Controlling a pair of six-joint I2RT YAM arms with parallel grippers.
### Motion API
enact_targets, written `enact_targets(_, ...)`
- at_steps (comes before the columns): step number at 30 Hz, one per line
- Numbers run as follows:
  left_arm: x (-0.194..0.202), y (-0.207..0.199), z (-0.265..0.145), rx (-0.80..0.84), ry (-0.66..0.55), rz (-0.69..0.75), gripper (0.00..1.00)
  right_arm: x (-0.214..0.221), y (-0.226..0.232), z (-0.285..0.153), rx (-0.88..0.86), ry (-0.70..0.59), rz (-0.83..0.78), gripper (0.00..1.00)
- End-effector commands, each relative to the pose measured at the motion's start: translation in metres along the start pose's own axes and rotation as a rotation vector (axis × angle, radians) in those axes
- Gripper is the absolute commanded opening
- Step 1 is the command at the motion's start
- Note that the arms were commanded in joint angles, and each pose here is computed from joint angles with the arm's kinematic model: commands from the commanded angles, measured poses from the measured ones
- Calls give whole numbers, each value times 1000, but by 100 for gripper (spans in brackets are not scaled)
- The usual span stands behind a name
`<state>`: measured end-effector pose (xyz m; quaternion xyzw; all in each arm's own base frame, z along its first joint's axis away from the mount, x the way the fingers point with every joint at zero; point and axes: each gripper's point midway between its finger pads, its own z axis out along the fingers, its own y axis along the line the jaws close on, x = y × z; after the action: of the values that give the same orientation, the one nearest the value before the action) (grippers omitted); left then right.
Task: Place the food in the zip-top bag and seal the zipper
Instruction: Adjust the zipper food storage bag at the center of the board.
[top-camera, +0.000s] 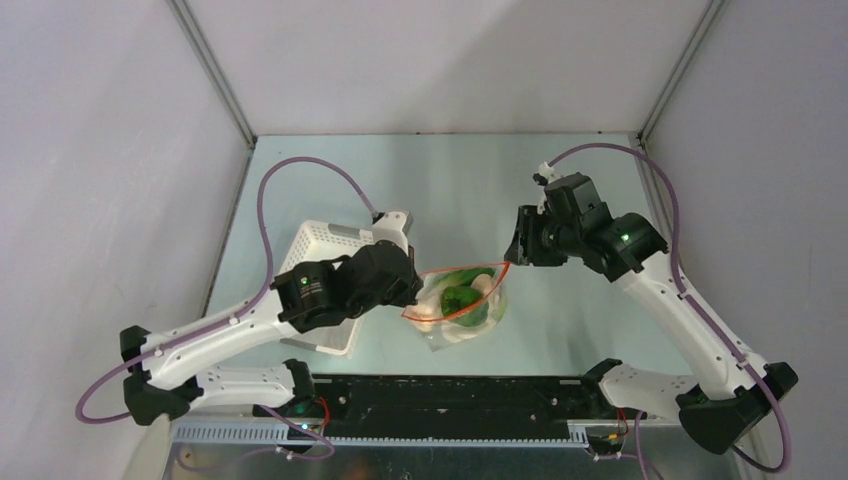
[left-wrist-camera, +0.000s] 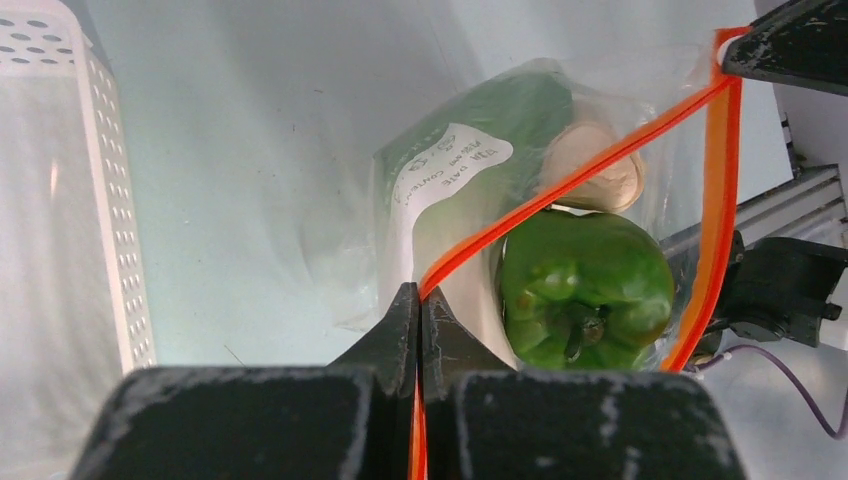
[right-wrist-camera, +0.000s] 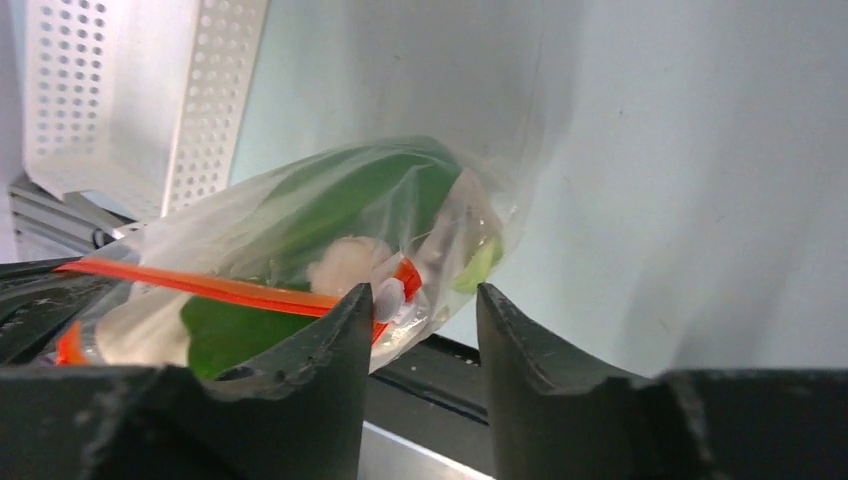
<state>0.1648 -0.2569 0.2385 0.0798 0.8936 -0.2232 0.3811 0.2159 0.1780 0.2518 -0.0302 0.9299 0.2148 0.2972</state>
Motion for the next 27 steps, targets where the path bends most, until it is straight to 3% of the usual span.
enact_targets(1, -5, 1, -3, 36, -30, 3, 0, -8, -10, 8, 25, -29, -58, 50)
enact_targets(4, -7, 0, -2, 48, -39, -7, 0, -18, 3, -6, -44, -91, -86, 58)
enact_targets(7, -14, -6, -4, 75, -55, -15, 0, -40, 20, -39, -138, -248, -120, 62)
enact_targets(9, -17, -10, -4, 91, -61, -14, 0, -52, 30, -62, -198, -350, -142, 62)
enact_targets(12, -20, -16, -5, 115, -64, -20, 0, -60, 57, -87, -356, -443, -184, 55)
enact_targets(14, -21, -17, -5, 115, -66, -28, 0, -47, 81, -94, -508, -410, -210, 40)
enact_targets(18, -22, -15, -6, 104, -60, -66, 0, -3, 134, -87, -763, -209, -281, 15)
enact_targets(21, -23, -15, -7, 103, -53, -93, 0, 30, 155, -67, -783, -98, -362, 12)
enact_targets(23, -22, -16, -8, 110, -46, -101, 0, 48, 162, -51, -748, -36, -384, 19)
enact_targets(24, -21, -17, -8, 112, -43, -103, 0, 55, 161, -44, -725, -10, -395, 34)
enact_targets(26, -18, -16, -8, 105, -31, -108, 0, 52, 155, -37, -646, -56, -417, 50)
enact_targets(27, -17, -15, -7, 102, -27, -114, 0, 44, 149, -32, -589, -109, -428, 53)
